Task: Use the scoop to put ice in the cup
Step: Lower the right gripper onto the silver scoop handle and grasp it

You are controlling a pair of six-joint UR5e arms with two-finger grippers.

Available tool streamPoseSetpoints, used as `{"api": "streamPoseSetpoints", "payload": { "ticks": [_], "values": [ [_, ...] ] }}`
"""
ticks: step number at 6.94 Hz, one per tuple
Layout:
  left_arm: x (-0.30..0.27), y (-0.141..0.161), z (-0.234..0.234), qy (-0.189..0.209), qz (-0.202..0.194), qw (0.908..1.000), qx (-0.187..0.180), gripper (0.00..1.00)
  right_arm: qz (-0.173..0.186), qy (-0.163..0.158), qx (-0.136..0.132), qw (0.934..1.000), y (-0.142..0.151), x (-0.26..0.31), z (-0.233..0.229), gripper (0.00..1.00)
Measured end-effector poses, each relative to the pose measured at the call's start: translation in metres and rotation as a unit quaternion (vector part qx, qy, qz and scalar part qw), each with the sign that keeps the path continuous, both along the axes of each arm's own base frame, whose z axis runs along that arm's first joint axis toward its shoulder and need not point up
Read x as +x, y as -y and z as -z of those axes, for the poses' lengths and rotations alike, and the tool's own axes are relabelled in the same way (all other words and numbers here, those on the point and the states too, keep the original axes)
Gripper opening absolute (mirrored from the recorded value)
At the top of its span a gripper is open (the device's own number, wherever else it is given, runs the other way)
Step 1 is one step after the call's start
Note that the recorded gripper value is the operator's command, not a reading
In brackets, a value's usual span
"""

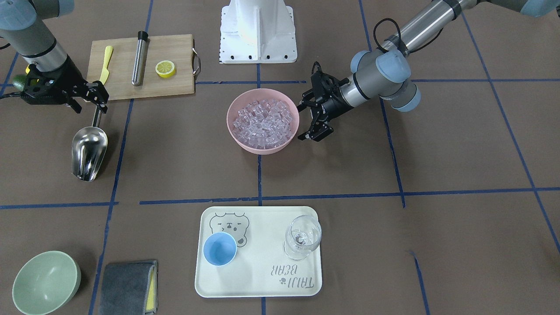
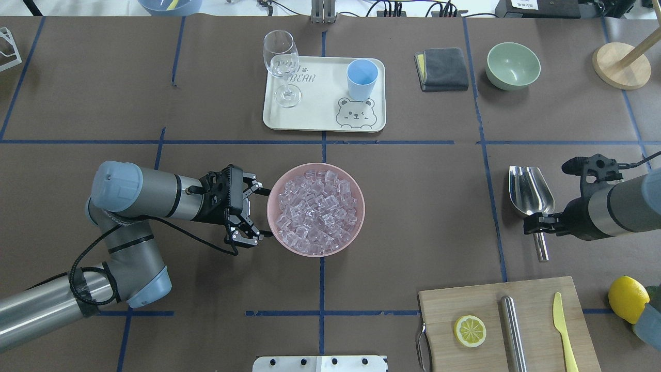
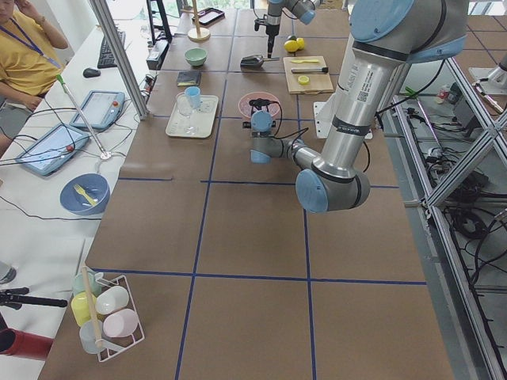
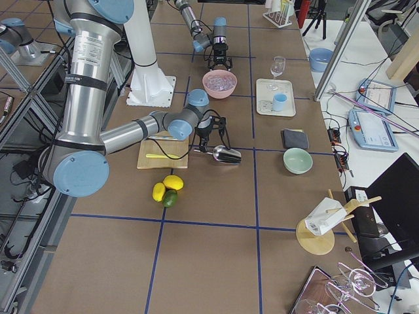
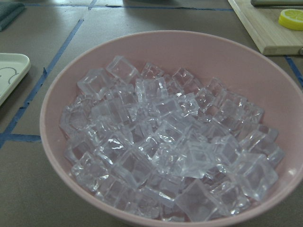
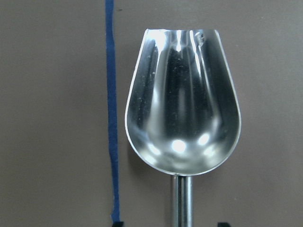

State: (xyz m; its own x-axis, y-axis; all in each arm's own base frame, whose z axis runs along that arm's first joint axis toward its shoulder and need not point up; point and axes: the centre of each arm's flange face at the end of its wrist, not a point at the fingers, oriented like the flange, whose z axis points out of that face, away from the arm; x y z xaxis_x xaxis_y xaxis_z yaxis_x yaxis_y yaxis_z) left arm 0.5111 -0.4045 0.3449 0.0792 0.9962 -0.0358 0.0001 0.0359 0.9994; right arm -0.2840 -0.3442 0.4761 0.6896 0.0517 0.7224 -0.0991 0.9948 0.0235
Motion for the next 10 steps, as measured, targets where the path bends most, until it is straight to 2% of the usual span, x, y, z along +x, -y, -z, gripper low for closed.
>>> {"api": "streamPoseSetpoints", "payload": {
  "ticks": [1, 3, 9, 10],
  "values": [
    [0.0, 0.0, 0.0, 0.0, 0.0, 1.0, 0.0, 1.0, 0.01, -0.004, -0.001, 0.9999, -0.003, -0.01, -0.005, 0.51],
    [0.001, -0.001, 0.0, -0.001, -0.001, 1.0, 0.001, 1.0, 0.024, -0.01, -0.005, 0.9997, -0.009, -0.016, -0.012, 0.0],
    [0.002, -0.003, 0.001, -0.001, -0.002, 1.0, 0.001, 1.0, 0.046, -0.021, -0.014, 0.9986, -0.02, -0.025, -0.015, 0.0],
    [0.002, -0.003, 0.001, -0.001, -0.003, 1.0, 0.001, 1.0, 0.047, -0.019, -0.012, 0.9986, -0.022, -0.025, -0.012, 0.34]
  ]
}}
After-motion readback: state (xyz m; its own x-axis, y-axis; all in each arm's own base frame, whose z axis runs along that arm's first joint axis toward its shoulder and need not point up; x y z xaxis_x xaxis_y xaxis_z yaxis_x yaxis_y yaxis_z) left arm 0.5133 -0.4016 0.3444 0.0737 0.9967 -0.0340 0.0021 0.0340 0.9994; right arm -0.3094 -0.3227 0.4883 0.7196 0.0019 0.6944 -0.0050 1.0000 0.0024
